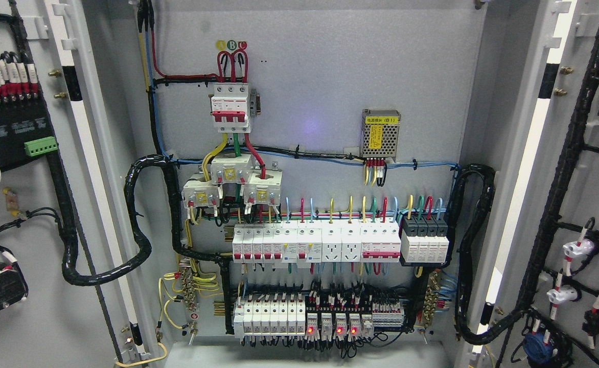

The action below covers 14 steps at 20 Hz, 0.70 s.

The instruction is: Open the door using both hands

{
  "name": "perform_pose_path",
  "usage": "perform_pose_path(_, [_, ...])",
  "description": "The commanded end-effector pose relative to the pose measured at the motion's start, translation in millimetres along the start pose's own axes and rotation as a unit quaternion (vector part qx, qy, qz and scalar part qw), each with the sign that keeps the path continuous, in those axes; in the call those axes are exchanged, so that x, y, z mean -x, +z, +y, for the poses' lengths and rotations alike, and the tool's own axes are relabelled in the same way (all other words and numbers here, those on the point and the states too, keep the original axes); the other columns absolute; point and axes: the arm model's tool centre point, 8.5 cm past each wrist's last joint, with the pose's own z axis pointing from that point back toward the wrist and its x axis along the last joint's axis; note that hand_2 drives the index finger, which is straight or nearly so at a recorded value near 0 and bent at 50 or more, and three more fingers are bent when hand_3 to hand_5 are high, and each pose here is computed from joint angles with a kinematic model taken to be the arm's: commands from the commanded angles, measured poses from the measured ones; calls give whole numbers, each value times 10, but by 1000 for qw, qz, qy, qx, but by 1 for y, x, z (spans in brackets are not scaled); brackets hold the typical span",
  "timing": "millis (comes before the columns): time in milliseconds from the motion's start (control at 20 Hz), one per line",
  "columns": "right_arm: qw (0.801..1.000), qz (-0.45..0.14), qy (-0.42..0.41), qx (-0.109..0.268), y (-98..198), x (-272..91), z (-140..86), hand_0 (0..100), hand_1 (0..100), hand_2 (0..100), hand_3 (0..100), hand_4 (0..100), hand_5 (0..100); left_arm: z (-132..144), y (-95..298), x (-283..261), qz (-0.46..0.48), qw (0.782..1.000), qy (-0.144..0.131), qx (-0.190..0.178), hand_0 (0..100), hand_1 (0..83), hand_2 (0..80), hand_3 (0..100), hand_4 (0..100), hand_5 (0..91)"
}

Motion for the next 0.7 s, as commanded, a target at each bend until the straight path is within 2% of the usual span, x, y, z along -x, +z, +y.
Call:
perform_pose_path(0, [999,48,-2,-5,2,25,12,0,0,0,0,0,0,-30,-4,-17,-20,1000,-11,15,0,0,0,0,0,0])
perform_pose_path(301, [999,47,-6,-16,1,23,28,0,0,0,0,0,0,-33,-5,-28,-35,999,-10,8,0,0,0,0,0,0])
perform_pose_path(651, [999,41,-8,-20,1,20,31,0,0,0,0,0,0,-36,-6,-33,-40,999,-10,17,0,0,0,0,0,0])
